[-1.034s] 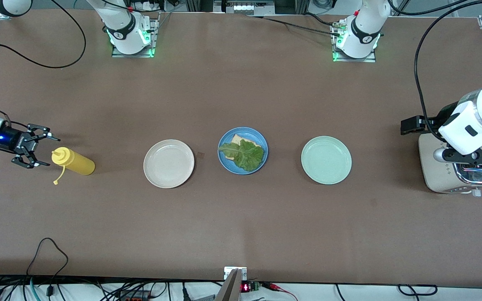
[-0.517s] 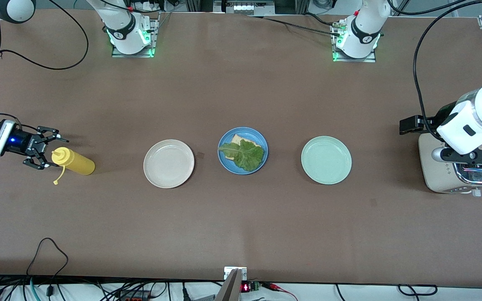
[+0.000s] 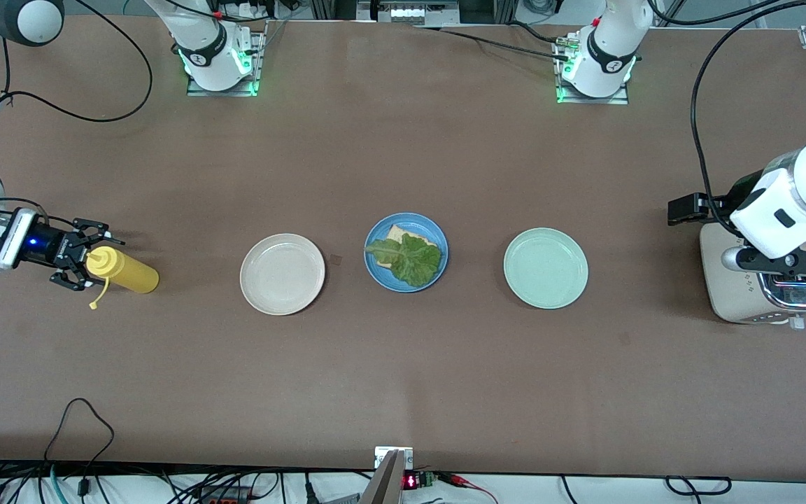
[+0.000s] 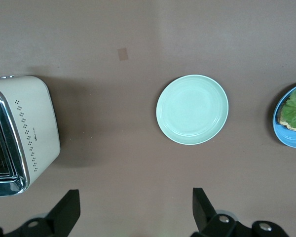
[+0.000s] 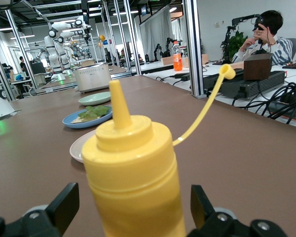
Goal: Make sandwich in blue plate with both arms
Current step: 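Grasp the yellow squeeze bottle with the right gripper and lift it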
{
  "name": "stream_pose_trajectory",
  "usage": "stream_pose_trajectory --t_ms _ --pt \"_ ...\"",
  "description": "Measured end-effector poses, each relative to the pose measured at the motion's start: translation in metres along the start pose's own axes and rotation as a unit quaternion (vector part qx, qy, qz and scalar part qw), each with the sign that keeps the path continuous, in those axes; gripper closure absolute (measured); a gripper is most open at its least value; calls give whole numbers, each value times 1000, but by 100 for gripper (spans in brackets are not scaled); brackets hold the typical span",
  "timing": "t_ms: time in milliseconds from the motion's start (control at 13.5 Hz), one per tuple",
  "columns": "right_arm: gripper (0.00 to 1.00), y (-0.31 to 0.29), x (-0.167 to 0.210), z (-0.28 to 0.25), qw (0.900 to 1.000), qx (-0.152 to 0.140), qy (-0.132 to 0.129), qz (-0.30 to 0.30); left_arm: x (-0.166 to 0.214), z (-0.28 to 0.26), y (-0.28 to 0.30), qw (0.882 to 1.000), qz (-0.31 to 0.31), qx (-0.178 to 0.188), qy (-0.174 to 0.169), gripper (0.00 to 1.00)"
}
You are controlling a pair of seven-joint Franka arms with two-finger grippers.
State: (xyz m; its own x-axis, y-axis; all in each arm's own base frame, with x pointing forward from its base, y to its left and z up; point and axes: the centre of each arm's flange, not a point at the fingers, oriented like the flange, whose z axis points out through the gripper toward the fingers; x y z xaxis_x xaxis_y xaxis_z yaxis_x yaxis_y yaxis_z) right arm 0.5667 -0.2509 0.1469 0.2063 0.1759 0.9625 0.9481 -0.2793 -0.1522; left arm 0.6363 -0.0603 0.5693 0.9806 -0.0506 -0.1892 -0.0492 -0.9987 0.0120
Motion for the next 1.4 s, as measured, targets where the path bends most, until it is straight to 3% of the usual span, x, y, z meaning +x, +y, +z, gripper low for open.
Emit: stream_pose_trajectory --t_ms 591,664,738,812,960,1403 --pt "0 9 -11 22 1000 9 14 -3 0 0 0 1000 0 0 0 0" --pt "8 9 -12 24 1000 10 15 -2 0 0 0 1000 0 0 0 0" --pt "8 9 -14 24 1000 10 15 -1 0 0 0 1000 0 0 0 0" --pt "15 8 -14 25 1000 11 15 -1 0 0 0 1000 0 0 0 0" --pt "35 9 -15 25 1000 10 16 -2 0 0 0 1000 0 0 0 0" --pt "51 16 -1 22 1000 18 3 -19 0 0 0 1000 0 0 0 0"
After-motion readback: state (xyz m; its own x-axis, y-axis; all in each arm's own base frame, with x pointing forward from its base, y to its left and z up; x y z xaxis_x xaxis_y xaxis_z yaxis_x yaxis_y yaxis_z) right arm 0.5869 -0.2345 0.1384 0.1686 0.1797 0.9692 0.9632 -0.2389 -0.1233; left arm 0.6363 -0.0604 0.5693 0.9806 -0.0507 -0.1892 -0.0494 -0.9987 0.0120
